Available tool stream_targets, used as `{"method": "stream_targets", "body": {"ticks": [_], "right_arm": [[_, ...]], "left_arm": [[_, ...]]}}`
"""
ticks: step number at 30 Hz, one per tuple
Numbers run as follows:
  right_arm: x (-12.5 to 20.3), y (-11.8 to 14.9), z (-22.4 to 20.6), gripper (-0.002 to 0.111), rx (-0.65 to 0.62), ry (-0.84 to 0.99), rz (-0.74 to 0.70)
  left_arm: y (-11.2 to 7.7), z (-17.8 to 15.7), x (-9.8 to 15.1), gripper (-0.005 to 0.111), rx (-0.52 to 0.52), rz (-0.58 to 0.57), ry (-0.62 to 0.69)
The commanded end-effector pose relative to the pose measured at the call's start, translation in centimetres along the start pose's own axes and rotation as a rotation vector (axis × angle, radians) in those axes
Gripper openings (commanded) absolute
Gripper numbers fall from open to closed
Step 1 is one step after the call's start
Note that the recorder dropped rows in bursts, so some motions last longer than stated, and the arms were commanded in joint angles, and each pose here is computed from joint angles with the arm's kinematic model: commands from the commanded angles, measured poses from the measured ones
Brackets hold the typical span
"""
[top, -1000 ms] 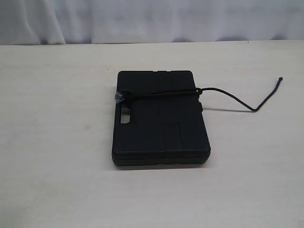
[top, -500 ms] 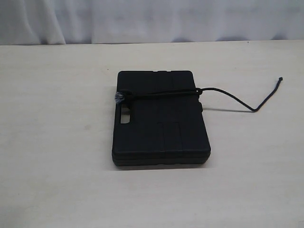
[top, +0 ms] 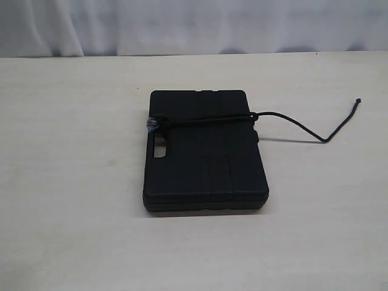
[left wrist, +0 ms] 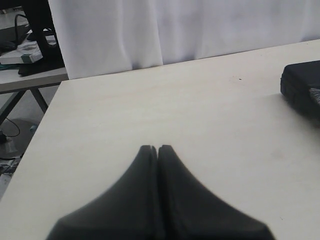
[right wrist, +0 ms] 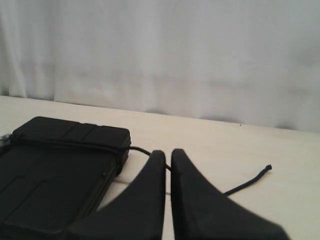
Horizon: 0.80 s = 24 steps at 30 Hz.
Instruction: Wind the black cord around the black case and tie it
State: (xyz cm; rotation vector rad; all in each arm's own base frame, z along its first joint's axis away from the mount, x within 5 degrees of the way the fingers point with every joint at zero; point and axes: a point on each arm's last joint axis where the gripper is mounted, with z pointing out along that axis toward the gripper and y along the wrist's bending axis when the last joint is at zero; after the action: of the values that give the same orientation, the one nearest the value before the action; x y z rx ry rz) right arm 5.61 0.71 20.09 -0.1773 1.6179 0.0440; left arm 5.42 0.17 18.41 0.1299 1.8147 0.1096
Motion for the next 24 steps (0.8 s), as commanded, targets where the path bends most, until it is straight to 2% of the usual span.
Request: {"method": "stream_targets", "body": {"ticks": [1, 14, 24], "right_arm": [[0.7, 0.0, 0.0, 0.004, 0.007, 0.067, 0.000], [1.8, -0.1, -0.2, 0.004, 0.012, 0.192, -0.027], [1.8, -0.1, -0.2, 0.004, 0.013, 0.196, -0.005]], "left_arm": [[0.0, 0.0, 0.0, 0.000, 0.000, -0.003, -0.013], [0.0, 0.0, 0.0, 0.000, 0.000, -0.003, -0.013], [0.0, 0.0, 0.0, 0.000, 0.000, -0.003, -0.013]]}}
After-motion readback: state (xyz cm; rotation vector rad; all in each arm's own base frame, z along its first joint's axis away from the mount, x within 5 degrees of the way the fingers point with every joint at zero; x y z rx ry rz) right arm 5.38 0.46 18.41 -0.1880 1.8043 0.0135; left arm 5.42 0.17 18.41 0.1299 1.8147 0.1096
